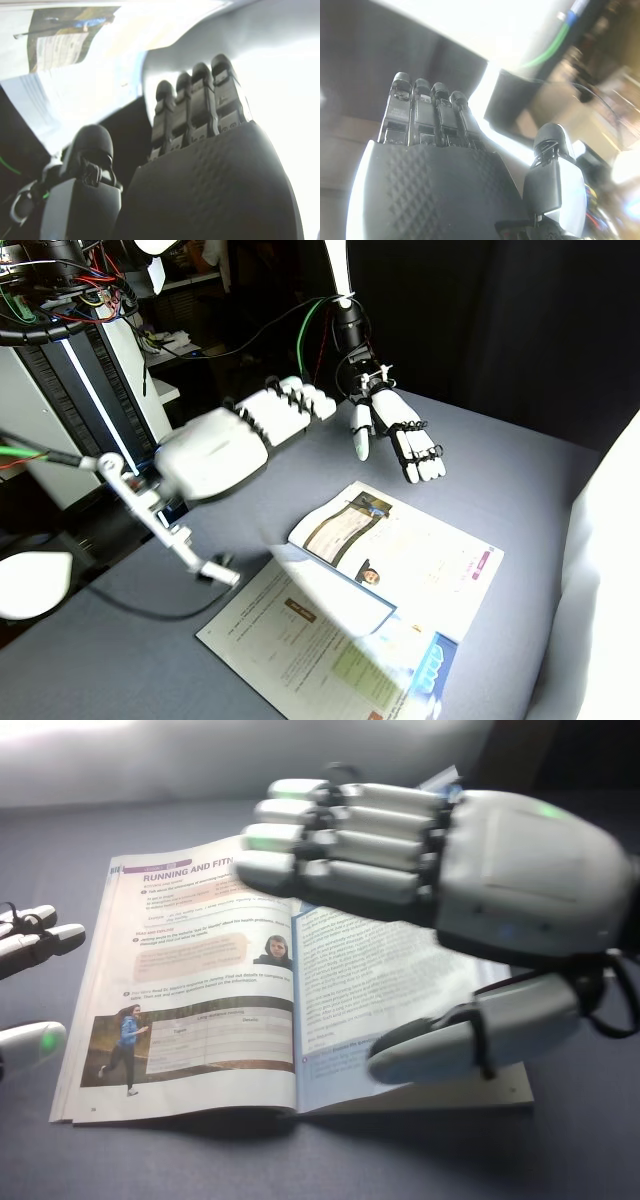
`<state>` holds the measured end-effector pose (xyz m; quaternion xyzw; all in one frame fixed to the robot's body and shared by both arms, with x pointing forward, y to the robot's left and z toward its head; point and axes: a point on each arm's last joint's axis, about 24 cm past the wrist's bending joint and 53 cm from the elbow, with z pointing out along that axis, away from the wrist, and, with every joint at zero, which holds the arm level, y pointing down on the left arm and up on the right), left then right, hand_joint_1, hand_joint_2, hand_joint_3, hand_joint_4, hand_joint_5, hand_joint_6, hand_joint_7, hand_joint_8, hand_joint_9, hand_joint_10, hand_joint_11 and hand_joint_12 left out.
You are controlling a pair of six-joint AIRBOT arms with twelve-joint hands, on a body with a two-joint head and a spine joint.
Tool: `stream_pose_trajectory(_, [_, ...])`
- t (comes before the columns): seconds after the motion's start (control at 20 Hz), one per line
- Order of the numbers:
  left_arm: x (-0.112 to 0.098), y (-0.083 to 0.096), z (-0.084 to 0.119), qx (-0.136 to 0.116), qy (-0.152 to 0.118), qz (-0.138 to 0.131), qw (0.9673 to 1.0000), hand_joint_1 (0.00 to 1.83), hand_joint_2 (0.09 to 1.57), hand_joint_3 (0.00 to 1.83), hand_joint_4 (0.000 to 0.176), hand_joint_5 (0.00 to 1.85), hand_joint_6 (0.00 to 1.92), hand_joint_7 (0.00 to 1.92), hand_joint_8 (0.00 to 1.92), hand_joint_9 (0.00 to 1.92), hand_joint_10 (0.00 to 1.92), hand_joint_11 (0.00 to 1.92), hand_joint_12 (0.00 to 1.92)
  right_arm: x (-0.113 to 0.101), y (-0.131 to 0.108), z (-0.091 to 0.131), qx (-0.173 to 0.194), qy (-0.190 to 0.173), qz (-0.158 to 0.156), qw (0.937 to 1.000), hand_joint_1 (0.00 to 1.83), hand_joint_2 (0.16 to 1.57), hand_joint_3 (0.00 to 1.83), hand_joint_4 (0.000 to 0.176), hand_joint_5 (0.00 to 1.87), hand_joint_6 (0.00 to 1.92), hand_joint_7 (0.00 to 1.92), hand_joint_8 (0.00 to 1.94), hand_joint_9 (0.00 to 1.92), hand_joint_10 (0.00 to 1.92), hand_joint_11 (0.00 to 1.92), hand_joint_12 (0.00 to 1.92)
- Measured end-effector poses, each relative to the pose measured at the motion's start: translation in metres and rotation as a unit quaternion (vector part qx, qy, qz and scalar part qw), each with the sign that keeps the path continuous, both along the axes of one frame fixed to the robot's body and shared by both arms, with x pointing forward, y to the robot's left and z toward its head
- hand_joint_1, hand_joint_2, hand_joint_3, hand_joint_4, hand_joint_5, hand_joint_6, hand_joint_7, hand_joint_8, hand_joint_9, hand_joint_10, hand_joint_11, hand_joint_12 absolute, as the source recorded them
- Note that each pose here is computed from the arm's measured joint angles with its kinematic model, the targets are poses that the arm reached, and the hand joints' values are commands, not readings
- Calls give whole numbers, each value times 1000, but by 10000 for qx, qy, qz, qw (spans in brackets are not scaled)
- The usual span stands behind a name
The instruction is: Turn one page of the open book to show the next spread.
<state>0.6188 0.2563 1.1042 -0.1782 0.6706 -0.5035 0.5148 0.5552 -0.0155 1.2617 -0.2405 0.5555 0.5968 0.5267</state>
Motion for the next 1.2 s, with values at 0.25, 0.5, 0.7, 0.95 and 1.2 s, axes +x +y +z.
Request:
stream_pose_trajectory(0.25, [0, 1, 4, 32, -48, -17, 10000, 399, 1327, 0, 0, 220, 6, 87, 6, 0, 0, 0, 0, 28, -57, -24, -544, 315, -1076, 9922, 0, 1125, 22, 2, 0, 0, 0, 0, 0, 0, 0, 0])
stream_pose_trajectory(0.5, [-1, 1, 10, 81, -108, -76, 9999, 424, 1328, 0, 0, 217, 7, 75, 6, 0, 0, 0, 0, 50, -86, -69, -1325, 833, -1726, 9725, 0, 1122, 14, 0, 0, 0, 0, 0, 0, 0, 0, 0])
stream_pose_trajectory(0.7, [-1, 1, 10, 82, -114, -58, 9999, 342, 1348, 5, 14, 179, 0, 54, 0, 0, 0, 0, 0, 75, -97, -114, -1994, 1160, -2090, 9503, 0, 1120, 10, 0, 0, 0, 0, 0, 0, 0, 0, 0])
stream_pose_trajectory(0.95, [0, 2, 10, 98, -101, -54, 9999, 362, 1342, 0, 22, 209, 9, 88, 7, 10, 3, 0, 0, 95, -108, -158, -2654, 1444, -2379, 9231, 0, 1160, 27, 0, 0, 0, 0, 0, 0, 0, 0, 0])
stream_pose_trajectory(1.2, [0, 2, 9, 112, -90, -51, 9999, 392, 1342, 0, 32, 192, 0, 85, 1, 8, 0, 0, 0, 96, -107, -181, -3068, 1496, -2387, 9092, 6, 1194, 37, 0, 0, 0, 0, 0, 0, 0, 0, 0])
